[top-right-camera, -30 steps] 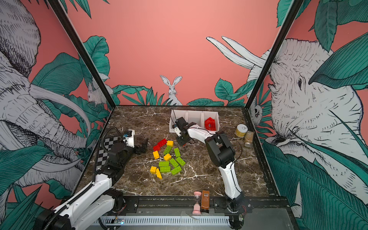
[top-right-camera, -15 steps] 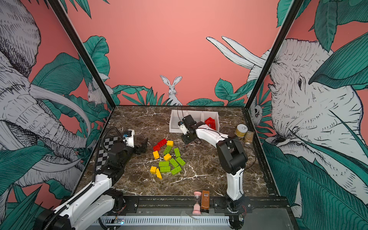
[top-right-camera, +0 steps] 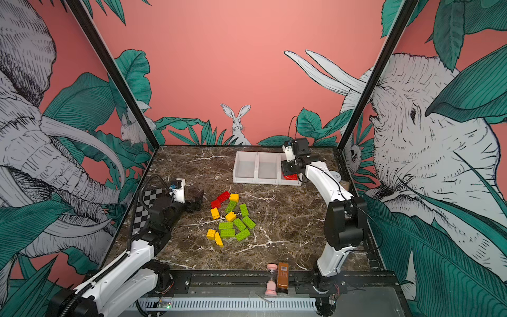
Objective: Sort the legos into containers by color
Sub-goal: Place the lego in the container.
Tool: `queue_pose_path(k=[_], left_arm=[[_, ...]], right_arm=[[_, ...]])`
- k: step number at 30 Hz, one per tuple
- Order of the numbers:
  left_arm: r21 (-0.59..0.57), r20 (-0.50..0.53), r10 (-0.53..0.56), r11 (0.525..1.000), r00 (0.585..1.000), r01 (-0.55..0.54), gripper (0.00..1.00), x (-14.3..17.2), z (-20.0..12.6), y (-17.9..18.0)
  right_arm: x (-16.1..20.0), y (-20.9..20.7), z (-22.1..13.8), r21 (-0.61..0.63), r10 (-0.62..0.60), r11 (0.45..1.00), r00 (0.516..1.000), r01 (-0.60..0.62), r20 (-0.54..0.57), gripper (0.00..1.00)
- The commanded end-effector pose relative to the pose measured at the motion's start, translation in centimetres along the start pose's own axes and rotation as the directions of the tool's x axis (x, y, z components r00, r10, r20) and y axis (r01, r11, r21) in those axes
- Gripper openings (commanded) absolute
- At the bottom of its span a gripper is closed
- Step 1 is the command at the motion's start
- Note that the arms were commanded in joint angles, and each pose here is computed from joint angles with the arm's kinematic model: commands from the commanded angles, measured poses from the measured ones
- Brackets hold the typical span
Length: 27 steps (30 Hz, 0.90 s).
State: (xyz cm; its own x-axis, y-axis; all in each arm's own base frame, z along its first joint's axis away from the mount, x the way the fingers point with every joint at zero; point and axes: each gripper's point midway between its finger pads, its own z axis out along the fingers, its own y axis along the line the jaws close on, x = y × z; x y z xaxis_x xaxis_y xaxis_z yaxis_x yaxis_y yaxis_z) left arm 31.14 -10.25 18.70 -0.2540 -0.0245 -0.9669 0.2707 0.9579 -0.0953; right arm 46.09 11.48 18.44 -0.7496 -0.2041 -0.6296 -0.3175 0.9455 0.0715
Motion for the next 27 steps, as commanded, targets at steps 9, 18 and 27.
queue_pose_path(k=[9, 18, 27], left_arm=[[0.006, 0.007, 0.008, 1.000, 1.000, -0.008, 0.98, 0.0, -0.1, -0.1], [0.007, 0.009, 0.009, 1.000, 1.000, -0.009, 0.99, 0.0, -0.1, -0.1], [0.006, 0.008, 0.008, 1.000, 1.000, -0.008, 0.99, 0.0, -0.1, -0.1]], right_arm=[[-4.0, -4.7, 3.5, 0.028, 0.130, 0.991, 0.991, -0.131, 0.034, 0.16], [-3.8, -5.5, 7.0, 0.024, 0.155, 0.988, 0.988, -0.155, -0.013, 0.17], [-2.8, -4.7, 9.4, -0.016, 0.191, 0.981, 0.981, -0.192, -0.041, 0.21]])
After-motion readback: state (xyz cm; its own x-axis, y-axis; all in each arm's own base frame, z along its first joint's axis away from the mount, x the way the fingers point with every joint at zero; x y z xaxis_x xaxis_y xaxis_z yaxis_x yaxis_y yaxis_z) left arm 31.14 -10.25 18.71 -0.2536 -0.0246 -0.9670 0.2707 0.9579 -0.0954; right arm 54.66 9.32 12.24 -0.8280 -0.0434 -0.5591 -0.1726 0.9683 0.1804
